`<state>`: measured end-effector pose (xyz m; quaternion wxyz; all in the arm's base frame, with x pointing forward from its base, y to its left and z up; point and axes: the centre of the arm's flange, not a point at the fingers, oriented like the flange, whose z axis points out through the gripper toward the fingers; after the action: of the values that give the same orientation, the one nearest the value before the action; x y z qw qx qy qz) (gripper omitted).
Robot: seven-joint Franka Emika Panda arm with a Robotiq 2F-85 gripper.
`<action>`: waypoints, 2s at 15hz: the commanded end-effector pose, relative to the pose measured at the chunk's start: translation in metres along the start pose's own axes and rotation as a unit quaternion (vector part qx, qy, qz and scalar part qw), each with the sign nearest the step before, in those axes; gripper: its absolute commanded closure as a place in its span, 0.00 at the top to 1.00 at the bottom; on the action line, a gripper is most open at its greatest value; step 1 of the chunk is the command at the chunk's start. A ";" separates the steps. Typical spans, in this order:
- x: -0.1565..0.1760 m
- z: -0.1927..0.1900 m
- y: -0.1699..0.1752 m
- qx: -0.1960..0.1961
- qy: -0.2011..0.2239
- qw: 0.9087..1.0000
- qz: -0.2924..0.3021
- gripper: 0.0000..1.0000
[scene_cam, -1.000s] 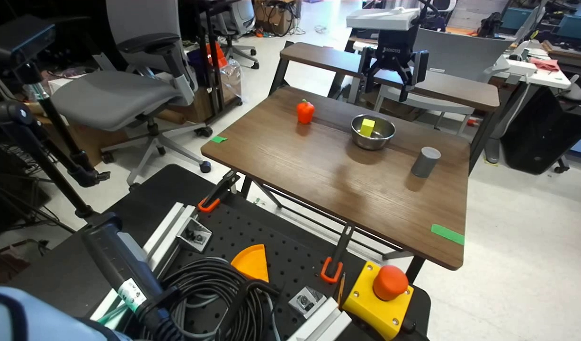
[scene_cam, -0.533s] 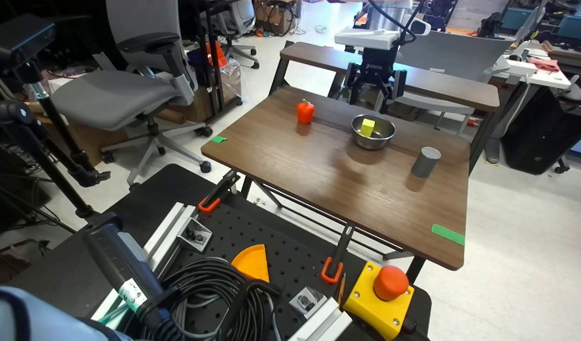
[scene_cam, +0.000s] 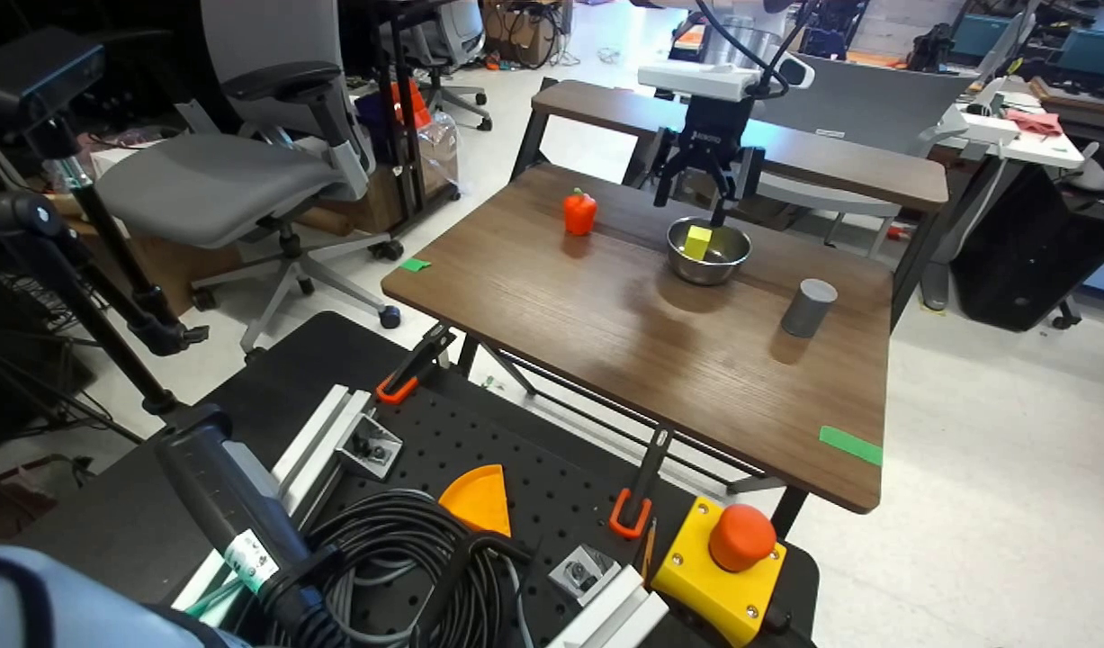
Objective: Take the yellow block out of the silver bowl and place it on the left side of the table
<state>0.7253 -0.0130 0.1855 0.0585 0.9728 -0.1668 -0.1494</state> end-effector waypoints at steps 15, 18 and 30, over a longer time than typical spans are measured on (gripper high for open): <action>0.049 0.028 0.011 -0.010 -0.025 0.999 0.040 0.39; 0.047 0.019 0.013 -0.004 -0.022 0.999 0.045 0.16; -0.074 -0.078 0.006 0.042 -0.017 0.995 -0.084 0.08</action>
<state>0.7446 -0.0077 0.2729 0.0195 0.9811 -0.1472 -0.1238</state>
